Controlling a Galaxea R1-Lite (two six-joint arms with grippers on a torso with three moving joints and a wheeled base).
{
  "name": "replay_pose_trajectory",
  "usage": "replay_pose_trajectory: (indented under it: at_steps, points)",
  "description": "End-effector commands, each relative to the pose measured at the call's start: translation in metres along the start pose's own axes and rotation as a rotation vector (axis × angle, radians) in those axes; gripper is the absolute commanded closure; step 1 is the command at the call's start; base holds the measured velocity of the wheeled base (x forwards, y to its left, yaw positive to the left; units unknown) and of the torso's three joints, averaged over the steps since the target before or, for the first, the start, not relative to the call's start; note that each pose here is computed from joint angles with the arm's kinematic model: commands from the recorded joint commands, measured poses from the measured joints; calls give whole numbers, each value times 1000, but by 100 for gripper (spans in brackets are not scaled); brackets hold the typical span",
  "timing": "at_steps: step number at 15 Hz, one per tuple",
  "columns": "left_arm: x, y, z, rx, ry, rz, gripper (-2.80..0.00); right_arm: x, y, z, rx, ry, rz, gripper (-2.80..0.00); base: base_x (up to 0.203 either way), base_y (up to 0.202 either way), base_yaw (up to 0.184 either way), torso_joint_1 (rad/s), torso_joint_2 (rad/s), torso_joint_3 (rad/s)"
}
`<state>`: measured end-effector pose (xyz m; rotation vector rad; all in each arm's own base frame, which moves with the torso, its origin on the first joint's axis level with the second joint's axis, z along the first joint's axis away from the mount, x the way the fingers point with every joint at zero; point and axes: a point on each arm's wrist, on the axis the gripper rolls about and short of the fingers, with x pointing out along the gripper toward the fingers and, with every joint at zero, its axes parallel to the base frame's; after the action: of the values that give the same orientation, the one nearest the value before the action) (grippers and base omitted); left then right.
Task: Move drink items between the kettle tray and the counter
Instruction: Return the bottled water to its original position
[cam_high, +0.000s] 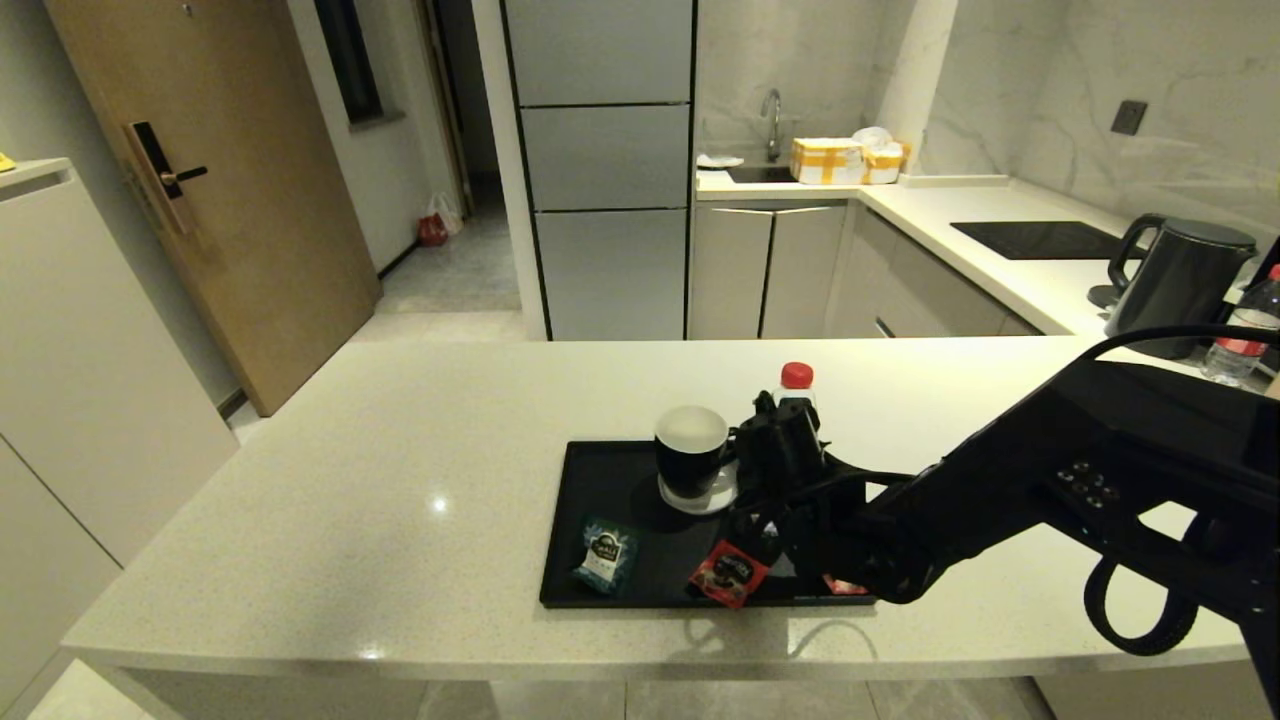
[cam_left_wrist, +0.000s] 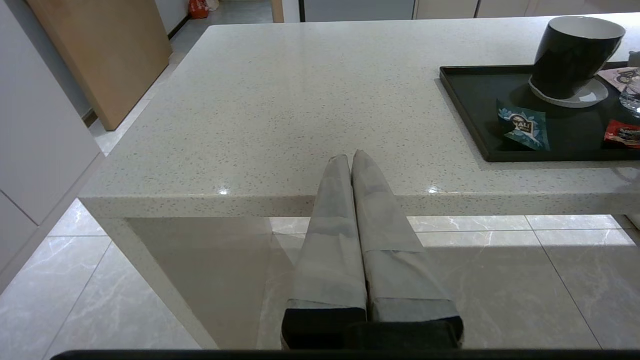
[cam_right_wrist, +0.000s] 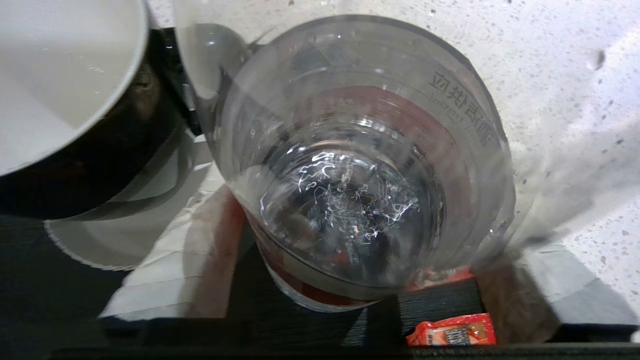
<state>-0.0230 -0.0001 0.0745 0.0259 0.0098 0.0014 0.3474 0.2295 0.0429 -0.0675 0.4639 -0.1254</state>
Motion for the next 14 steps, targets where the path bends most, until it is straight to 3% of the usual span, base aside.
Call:
replay_pose_trajectory:
  at_steps: [1,14]
  points:
    - [0,0,0,0,1,2,0,-4,-1,6,13,-14,1,-280,0,0,0,0,0,0]
    - [0,0,0,0,1,0,0,-62,-40,25,26,-9,93,-280,0,0,0,0,0,0]
